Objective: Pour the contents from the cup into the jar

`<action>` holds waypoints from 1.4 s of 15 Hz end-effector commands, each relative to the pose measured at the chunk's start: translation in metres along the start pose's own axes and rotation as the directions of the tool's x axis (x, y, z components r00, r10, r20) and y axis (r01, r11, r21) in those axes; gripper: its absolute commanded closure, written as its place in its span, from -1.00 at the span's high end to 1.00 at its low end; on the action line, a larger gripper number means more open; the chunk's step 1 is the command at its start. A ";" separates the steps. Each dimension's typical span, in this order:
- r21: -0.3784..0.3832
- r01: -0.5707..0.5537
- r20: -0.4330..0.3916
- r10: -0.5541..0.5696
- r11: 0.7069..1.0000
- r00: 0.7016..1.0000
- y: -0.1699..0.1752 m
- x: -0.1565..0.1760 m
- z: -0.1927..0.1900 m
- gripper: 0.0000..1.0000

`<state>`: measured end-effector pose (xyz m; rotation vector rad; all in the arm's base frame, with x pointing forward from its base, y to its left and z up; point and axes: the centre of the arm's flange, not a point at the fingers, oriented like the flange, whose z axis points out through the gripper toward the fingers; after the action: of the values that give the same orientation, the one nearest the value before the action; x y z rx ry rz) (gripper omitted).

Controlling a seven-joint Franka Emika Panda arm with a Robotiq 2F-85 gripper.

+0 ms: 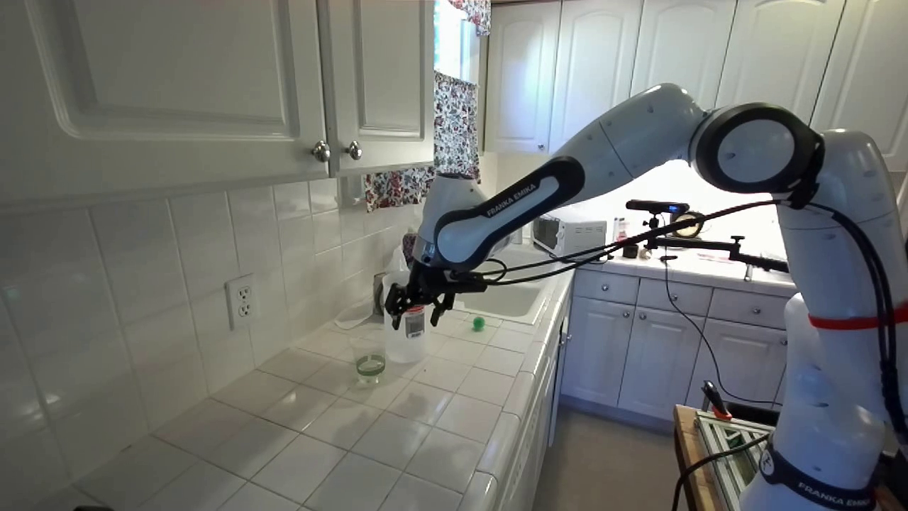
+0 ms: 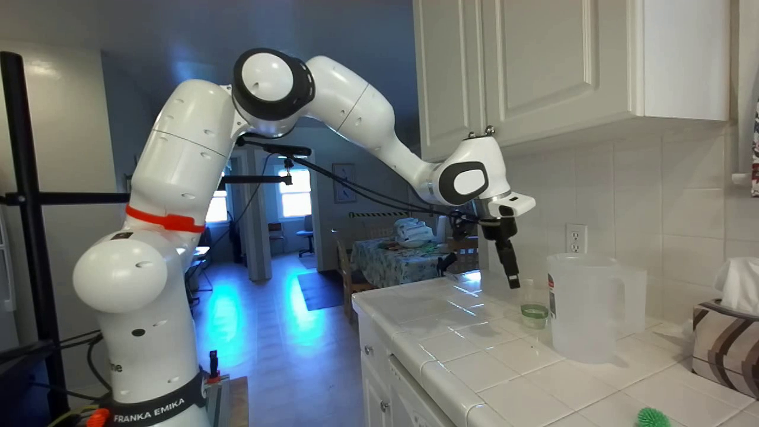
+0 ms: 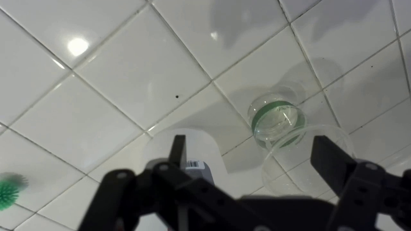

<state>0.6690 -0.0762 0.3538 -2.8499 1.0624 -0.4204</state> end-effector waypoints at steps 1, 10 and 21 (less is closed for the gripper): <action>0.008 -0.001 -0.024 0.001 1.000 1.000 -0.013 0.020 0.018 1.00; 0.040 -0.026 -0.039 0.028 0.999 0.999 -0.027 0.040 0.046 1.00; 0.047 -0.029 -0.031 0.031 0.998 0.999 -0.040 0.051 0.066 0.44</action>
<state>0.7303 -0.0806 0.3112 -2.8137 1.0779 -0.4911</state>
